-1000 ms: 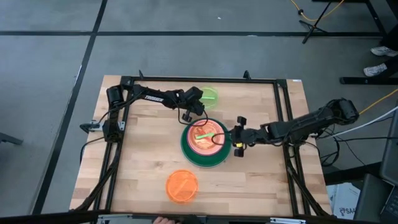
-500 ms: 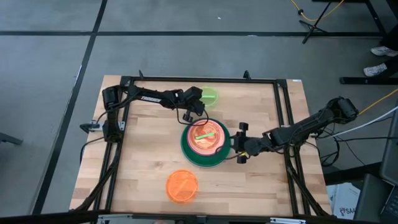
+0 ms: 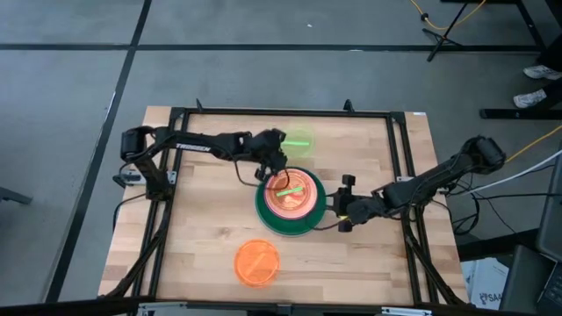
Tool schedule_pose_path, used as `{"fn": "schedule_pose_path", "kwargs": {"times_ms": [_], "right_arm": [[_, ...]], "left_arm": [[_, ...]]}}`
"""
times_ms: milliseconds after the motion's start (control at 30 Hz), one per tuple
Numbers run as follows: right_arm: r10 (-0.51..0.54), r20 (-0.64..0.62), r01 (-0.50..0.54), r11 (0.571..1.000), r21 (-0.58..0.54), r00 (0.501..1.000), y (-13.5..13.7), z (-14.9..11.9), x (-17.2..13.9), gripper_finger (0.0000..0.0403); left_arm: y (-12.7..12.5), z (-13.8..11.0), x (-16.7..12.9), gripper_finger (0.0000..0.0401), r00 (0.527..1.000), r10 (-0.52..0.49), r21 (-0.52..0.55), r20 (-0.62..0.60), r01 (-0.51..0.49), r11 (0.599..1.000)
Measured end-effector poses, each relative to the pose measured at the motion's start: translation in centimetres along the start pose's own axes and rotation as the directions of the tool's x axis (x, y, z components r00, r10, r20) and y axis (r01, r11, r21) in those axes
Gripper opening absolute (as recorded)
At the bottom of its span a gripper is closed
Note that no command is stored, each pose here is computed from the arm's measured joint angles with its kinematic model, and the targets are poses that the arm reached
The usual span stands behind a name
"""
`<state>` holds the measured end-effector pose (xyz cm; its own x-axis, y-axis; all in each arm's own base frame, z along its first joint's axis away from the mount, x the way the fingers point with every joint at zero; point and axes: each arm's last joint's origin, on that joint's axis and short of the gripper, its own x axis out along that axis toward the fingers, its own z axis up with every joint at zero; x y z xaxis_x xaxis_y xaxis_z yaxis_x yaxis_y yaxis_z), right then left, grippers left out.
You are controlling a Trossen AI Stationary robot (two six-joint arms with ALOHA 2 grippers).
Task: Stack plastic plates
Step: Stack the light green plate on top of the light green plate
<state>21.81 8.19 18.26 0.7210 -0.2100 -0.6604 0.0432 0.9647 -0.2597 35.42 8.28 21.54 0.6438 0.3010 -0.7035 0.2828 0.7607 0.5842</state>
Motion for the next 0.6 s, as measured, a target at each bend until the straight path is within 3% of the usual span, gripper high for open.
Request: {"fn": "schedule_pose_path", "kwargs": {"times_ms": [167, 433, 600], "right_arm": [[-0.084, -0.011, 0.083, 0.996, -0.021, 0.996, 0.5, -0.7, -1.4, 0.0138], [-0.128, 0.009, 0.128, 0.992, 0.019, 0.992, 0.3, -1.2, -3.4, 0.0138], [-0.131, -0.012, 0.131, 0.991, 0.030, 0.991, 0.2, -1.4, -3.5, 0.0138]], "left_arm": [[-3.1, 1.9, -0.8, 0.0001, 0.996, -0.093, 0.024, -0.015, 0.093, 0.995], [-7.9, 5.4, -2.4, 0.0001, 0.978, -0.202, 0.099, 0.058, 0.196, 0.976], [-10.1, 6.5, -2.8, 0.0001, 0.961, -0.264, 0.090, 0.080, 0.257, 0.962]]}}
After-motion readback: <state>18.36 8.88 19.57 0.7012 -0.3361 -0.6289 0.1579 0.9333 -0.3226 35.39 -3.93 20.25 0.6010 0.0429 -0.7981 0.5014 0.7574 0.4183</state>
